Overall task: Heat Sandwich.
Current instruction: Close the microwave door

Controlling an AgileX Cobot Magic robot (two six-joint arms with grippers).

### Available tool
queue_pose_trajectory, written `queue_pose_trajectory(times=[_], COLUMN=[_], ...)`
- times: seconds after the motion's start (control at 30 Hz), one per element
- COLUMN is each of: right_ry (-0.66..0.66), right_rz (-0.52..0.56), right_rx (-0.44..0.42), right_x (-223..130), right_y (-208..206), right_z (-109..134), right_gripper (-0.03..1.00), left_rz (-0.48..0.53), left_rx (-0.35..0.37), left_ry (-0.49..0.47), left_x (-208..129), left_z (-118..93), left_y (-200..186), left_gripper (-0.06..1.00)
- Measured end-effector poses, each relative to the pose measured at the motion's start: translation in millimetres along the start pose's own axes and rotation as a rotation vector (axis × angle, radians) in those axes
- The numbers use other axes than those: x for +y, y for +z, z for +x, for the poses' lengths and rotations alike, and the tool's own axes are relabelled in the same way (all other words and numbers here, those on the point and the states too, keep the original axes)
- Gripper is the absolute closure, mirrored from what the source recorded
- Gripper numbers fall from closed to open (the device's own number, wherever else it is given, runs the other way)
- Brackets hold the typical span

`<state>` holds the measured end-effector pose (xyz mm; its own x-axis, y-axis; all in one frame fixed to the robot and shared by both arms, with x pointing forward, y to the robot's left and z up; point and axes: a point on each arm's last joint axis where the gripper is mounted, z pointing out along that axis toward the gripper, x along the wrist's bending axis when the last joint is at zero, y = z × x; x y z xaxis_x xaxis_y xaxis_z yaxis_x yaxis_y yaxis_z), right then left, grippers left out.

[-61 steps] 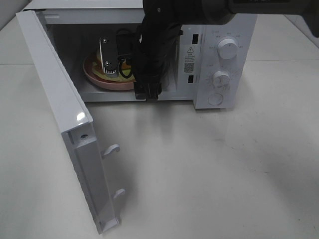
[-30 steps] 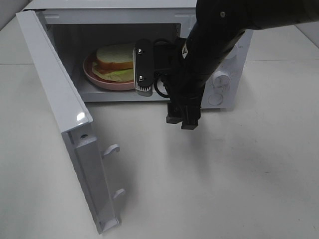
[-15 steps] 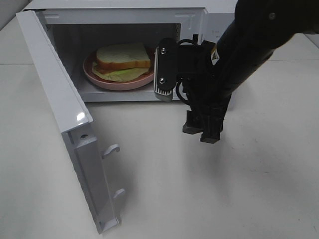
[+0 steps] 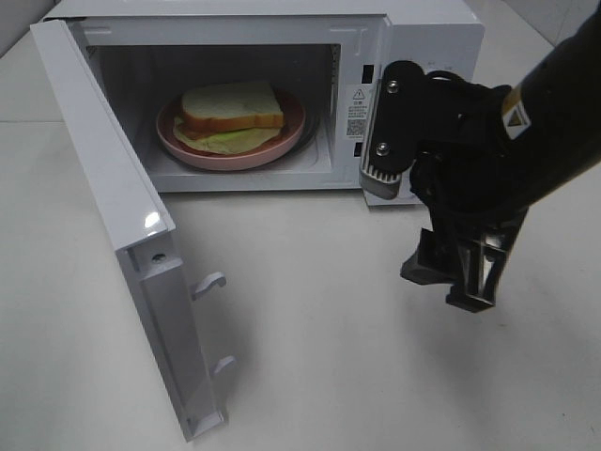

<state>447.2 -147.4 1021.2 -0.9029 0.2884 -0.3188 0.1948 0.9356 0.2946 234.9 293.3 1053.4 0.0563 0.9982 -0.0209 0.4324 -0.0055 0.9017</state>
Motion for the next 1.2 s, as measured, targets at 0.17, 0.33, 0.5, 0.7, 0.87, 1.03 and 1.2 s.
queue_pose_trajectory(times=[0.17, 0.33, 0.5, 0.7, 0.87, 1.03, 1.2], right_ry=[0.088, 0.193, 0.386, 0.500, 0.562, 0.608, 0.652], right_rz=[0.013, 0.033, 0.081, 0.136, 0.166, 0.163, 0.104], right_rx=[0.006, 0.011, 0.021, 0.033, 0.036, 0.028, 0.001], right_x=[-18, -34, -51, -65, -77, -89, -105], right_y=[-14, -31, -56, -73, -88, -102, -116], right_z=[13, 24, 34, 43, 50, 59, 70], right_gripper=[0.21, 0.21, 0.21, 0.21, 0.21, 0.21, 0.21], left_rz=[0.000, 0.000, 0.000, 0.000, 0.000, 0.000, 0.000], left_rx=[0.000, 0.000, 0.000, 0.000, 0.000, 0.000, 0.000], left_ry=[0.000, 0.000, 0.000, 0.000, 0.000, 0.000, 0.000], left_x=[0, 0, 0, 0, 0, 0, 0], left_z=[0, 0, 0, 0, 0, 0, 0], left_y=[0, 0, 0, 0, 0, 0, 0], left_gripper=[-0.05, -0.05, -0.05, -0.05, -0.05, -0.05, -0.05])
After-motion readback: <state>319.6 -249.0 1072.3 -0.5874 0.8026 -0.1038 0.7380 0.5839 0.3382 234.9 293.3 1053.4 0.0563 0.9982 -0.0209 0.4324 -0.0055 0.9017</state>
